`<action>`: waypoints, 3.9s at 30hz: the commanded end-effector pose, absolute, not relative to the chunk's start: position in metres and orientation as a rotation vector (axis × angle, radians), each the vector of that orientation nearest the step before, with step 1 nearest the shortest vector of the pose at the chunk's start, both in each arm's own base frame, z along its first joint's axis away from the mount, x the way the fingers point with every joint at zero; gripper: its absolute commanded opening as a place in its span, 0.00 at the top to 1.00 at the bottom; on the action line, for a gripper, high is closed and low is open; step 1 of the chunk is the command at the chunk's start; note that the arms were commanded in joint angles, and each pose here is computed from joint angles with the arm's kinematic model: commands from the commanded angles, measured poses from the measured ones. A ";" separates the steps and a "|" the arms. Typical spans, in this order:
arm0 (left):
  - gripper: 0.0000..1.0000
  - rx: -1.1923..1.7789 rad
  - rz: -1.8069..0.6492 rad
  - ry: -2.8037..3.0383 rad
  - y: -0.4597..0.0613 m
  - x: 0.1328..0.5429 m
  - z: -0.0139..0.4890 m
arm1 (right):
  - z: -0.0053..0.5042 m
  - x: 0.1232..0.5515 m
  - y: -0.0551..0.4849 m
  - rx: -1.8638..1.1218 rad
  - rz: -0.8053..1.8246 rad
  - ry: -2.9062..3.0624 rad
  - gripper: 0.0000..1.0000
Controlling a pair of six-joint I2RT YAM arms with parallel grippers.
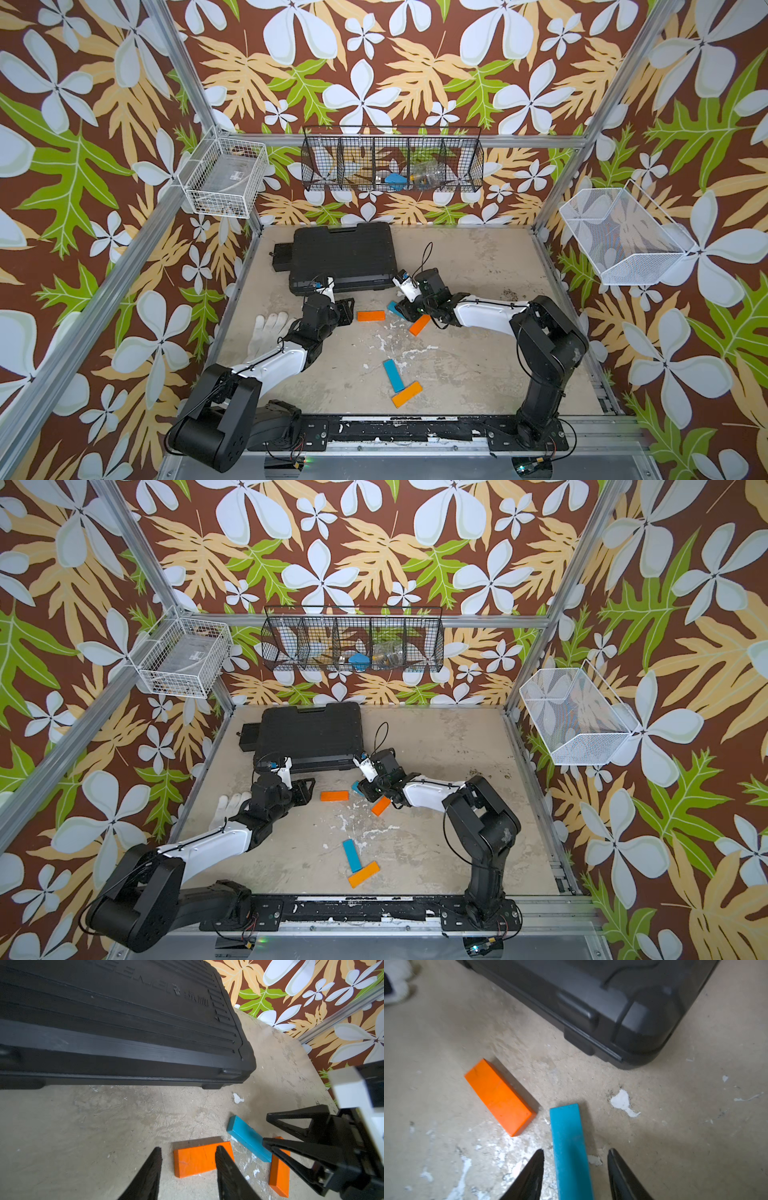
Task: Assemble the number 7 with building blocks
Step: Assemble the building block at the center of the board.
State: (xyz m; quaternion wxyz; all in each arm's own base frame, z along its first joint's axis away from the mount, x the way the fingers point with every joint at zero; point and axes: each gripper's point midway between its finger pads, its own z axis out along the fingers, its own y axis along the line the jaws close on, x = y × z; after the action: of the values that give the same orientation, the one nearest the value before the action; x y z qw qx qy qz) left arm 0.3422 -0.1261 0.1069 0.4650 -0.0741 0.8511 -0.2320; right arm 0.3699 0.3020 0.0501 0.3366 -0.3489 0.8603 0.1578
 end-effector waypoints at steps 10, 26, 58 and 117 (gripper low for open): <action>0.56 -0.157 -0.614 1.952 -0.124 0.337 0.143 | 0.004 0.367 0.288 -1.155 0.229 2.321 0.49; 0.57 -0.188 -0.630 1.977 -0.125 0.339 0.135 | 0.018 0.343 0.293 -1.230 0.357 2.313 0.51; 0.57 -0.233 -0.596 1.968 -0.115 0.338 0.133 | 0.012 0.321 0.285 -1.589 0.295 2.285 0.67; 0.58 -0.223 -0.575 2.148 -0.125 0.354 0.088 | -0.031 0.316 0.274 -1.947 0.172 2.211 0.67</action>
State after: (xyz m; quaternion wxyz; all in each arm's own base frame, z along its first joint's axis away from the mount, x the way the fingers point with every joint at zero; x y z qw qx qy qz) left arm 0.3534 -0.1255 0.0853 0.4354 -0.0926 0.8654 -0.2300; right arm 0.3593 0.3072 0.0083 0.2134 -0.6417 0.7332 0.0713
